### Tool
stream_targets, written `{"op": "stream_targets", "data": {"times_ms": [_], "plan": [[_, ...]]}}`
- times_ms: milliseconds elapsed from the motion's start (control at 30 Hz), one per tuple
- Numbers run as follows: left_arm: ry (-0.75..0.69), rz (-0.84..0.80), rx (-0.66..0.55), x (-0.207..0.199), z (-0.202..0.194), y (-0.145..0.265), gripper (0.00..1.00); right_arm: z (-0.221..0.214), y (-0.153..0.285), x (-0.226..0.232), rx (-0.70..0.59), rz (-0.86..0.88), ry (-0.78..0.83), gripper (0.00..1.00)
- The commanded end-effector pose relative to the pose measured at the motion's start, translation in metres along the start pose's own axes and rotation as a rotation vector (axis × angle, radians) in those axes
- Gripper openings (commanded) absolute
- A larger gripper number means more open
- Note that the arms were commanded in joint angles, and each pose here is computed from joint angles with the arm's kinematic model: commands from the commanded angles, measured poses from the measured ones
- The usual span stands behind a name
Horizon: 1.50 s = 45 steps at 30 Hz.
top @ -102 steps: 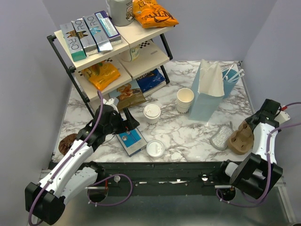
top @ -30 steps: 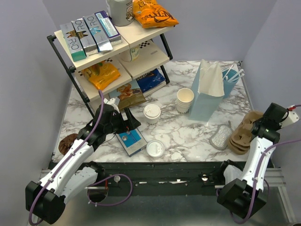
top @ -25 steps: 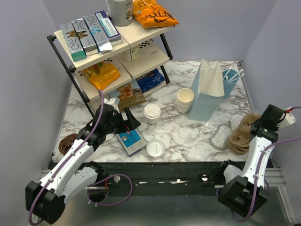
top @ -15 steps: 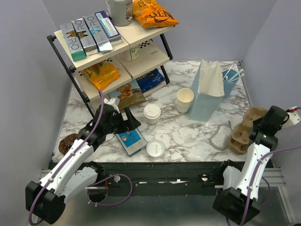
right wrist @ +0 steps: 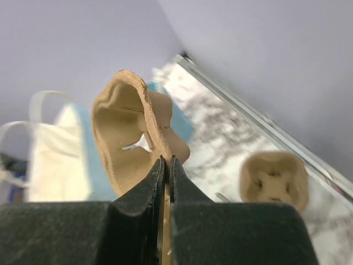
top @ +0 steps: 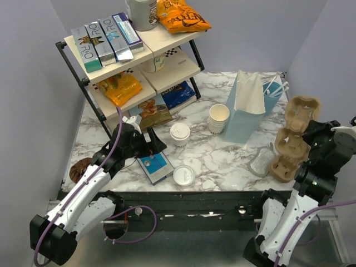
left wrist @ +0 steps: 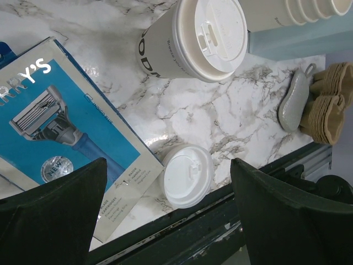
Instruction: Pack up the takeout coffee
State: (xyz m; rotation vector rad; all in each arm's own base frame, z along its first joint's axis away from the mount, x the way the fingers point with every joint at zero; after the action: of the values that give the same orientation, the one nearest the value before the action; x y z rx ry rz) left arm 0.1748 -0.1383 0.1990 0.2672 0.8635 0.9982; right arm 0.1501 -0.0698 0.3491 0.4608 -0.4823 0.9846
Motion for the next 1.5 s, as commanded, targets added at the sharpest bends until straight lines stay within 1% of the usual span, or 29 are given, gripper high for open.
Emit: {"op": "stream_targets", "data": {"times_ms": [0,33,167,267,300,333,367,400,433,467,500,533,567,633,667,767,867,900,933,1000,1033,1133,1167,1267,1333,1467], "plan": [[-0.019,-0.042,-0.031,-0.006,0.005,0.008,0.99,0.015,0.024,0.043,0.062,0.259,0.022,0.01],[-0.020,-0.044,-0.031,-0.006,0.005,0.008,0.99,0.015,0.022,0.050,0.105,0.310,0.026,0.01],[-0.025,-0.050,-0.042,-0.008,0.007,0.011,0.99,0.029,0.028,0.072,0.121,0.428,0.053,0.01],[-0.027,-0.060,-0.051,-0.010,0.009,0.010,0.99,0.031,0.035,0.092,0.197,0.563,0.064,0.01],[-0.024,-0.065,-0.052,-0.010,0.010,0.009,0.99,0.030,0.036,0.096,0.210,0.590,0.068,0.01],[-0.024,-0.065,-0.049,-0.010,0.010,0.008,0.99,0.033,0.035,0.099,0.190,0.582,0.068,0.01],[-0.023,-0.066,-0.046,-0.011,0.010,0.008,0.99,0.028,0.039,0.107,0.219,0.633,0.077,0.01],[-0.021,-0.063,-0.034,-0.010,0.009,0.006,0.99,0.025,0.034,0.112,0.242,0.647,0.097,0.01],[-0.023,-0.063,-0.031,-0.010,0.009,0.006,0.99,0.024,0.029,0.114,0.238,0.617,0.100,0.01],[-0.022,-0.062,-0.030,-0.010,0.009,0.006,0.99,0.014,0.035,0.128,0.305,0.682,0.116,0.01],[-0.020,-0.060,-0.028,-0.010,0.009,0.006,0.99,0.004,0.026,0.135,0.340,0.676,0.140,0.01],[-0.018,-0.054,-0.029,-0.009,0.009,0.006,0.99,-0.001,0.018,0.138,0.320,0.618,0.151,0.01],[-0.018,-0.048,-0.032,-0.008,0.009,0.006,0.99,-0.015,0.028,0.153,0.370,0.690,0.172,0.01],[-0.017,-0.041,-0.035,-0.008,0.009,0.008,0.99,-0.030,0.027,0.166,0.395,0.707,0.202,0.01],[-0.019,-0.032,-0.040,-0.008,0.010,0.010,0.99,-0.038,0.035,0.176,0.426,0.761,0.209,0.01],[-0.015,-0.014,-0.043,-0.006,0.008,0.014,0.99,-0.062,0.045,0.187,0.506,0.802,0.243,0.01],[-0.010,0.001,-0.051,-0.005,0.006,0.018,0.99,-0.099,0.055,0.181,0.613,0.823,0.264,0.01],[-0.004,0.020,-0.054,-0.002,0.005,0.020,0.99,-0.108,0.057,0.178,0.646,0.812,0.245,0.01],[-0.002,0.031,-0.055,-0.001,0.005,0.021,0.99,-0.132,0.056,0.163,0.698,0.775,0.263,0.01],[-0.001,0.040,-0.058,0.000,0.004,0.024,0.99,-0.145,0.061,0.151,0.721,0.727,0.217,0.01],[0.000,0.041,-0.064,-0.001,0.004,0.026,0.99,-0.167,0.058,0.134,0.761,0.680,0.243,0.01],[0.004,0.033,-0.061,-0.001,0.002,0.026,0.99,-0.191,0.064,0.114,0.811,0.639,0.211,0.01],[0.006,0.033,-0.061,-0.001,0.002,0.026,0.99,-0.210,0.065,0.101,0.844,0.614,0.224,0.01],[0.011,0.033,-0.049,-0.001,0.002,0.026,0.99,-0.235,0.064,0.088,0.884,0.575,0.191,0.01],[0.011,0.026,-0.046,-0.002,0.001,0.025,0.99,-0.258,0.060,0.070,0.924,0.505,0.213,0.01],[0.019,0.028,-0.042,0.000,-0.002,0.024,0.99,-0.281,0.047,0.049,0.907,0.359,0.243,0.01]]}}
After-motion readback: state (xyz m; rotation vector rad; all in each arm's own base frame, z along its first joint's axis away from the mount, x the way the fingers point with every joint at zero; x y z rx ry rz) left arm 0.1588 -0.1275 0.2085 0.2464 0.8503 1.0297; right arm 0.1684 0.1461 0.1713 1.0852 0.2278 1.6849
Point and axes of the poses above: each gripper's point midway between its finger pads, its own y axis back along the fingers, its own x axis along the line the jaws close on, z = x × y, the point moved 7 cm from there along y, back along the fingers, and after that the axes turned 11 degrees about -y, right-handed, at the moved point
